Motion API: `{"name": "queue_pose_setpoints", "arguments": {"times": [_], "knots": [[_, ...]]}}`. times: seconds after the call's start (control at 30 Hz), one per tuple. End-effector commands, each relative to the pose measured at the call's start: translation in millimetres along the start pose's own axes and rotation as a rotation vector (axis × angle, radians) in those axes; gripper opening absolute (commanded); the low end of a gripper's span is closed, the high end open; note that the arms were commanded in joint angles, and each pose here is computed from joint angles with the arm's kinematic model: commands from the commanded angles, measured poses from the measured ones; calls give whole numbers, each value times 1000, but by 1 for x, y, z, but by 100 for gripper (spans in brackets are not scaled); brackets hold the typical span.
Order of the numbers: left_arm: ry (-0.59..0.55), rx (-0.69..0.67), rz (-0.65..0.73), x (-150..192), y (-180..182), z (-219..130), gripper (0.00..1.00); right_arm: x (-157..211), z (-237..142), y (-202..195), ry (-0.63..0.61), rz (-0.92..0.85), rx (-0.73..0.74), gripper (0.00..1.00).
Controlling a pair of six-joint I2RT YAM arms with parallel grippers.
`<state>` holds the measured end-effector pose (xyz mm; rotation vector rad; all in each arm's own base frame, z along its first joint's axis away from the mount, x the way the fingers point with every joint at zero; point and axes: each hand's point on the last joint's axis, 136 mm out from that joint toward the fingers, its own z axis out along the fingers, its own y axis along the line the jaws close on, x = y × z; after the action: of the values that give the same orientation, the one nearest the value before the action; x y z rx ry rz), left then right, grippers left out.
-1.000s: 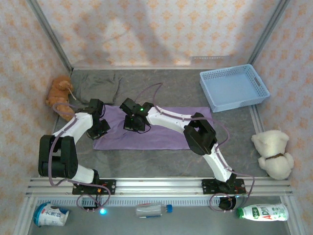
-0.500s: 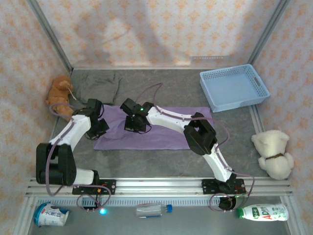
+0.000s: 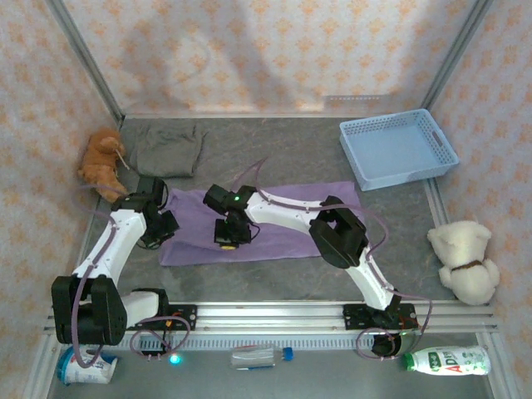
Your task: Fold and stack the mixed laundry pile
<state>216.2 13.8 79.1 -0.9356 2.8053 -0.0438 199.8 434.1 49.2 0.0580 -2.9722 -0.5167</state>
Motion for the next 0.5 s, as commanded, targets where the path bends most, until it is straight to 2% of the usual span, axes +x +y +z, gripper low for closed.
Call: {"name": "queue_pose_setpoints", "arguments": {"times": [0.0,0.07,0.13,0.17,0.23,0.27,0.33,0.47], "knots": [[44,-11,-7,7,3,5,0,1,-21,0,-21,4,8,8],[48,-3,-8,8,1,4,0,-2,-25,2,-38,-7,11,14],[51,28,-4,9,-4,3,0,-4,-27,1,-39,-15,26,31],[56,33,-6,9,-5,2,10,-6,-29,-2,-53,-17,43,40],[52,36,-8,6,-7,-1,47,-15,-38,-8,-91,-10,53,51],[44,45,-8,4,-10,-2,60,-21,-45,-13,-115,-2,55,53],[28,65,-8,-2,-15,-4,66,-35,-59,-23,-162,18,60,54],[12,145,-67,-14,-35,-3,64,-72,-84,-55,-254,35,128,49]]}}
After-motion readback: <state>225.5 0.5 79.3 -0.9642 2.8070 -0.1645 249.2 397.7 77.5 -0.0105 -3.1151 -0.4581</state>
